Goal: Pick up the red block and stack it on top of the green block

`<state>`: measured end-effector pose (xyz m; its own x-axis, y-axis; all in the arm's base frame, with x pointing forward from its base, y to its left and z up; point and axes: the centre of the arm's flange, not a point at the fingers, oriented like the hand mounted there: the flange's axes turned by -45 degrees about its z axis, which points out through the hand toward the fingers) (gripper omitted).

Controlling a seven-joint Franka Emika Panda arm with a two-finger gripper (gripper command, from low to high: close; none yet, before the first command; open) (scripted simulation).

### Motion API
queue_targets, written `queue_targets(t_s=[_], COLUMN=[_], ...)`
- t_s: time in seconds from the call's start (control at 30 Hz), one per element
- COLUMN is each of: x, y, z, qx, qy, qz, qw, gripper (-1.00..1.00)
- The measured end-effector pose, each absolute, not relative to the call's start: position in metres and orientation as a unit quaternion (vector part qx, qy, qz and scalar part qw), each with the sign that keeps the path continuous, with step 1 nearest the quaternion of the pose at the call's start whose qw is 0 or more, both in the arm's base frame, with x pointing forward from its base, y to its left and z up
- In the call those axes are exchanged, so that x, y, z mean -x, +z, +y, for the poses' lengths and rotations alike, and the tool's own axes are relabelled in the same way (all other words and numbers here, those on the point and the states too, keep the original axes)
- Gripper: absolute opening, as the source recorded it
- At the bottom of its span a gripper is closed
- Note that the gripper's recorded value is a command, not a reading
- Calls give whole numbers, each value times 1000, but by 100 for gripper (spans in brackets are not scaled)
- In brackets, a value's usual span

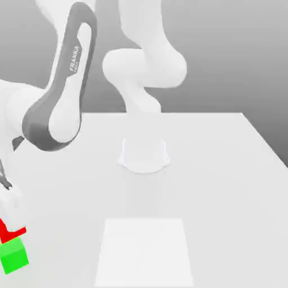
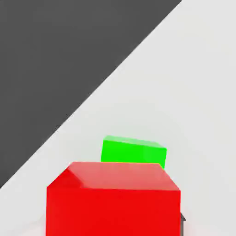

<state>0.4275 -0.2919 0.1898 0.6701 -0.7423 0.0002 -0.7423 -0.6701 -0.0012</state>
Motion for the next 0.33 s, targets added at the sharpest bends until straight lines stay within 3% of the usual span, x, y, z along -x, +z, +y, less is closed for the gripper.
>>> queue_targets(t_s=[0.2, 0.33], x=[-427, -428], y=[183, 223], z=[-292, -293], qx=[913, 913], qy=[0, 0], qz=[407, 408], qw=[0, 0], gripper=[100, 100])
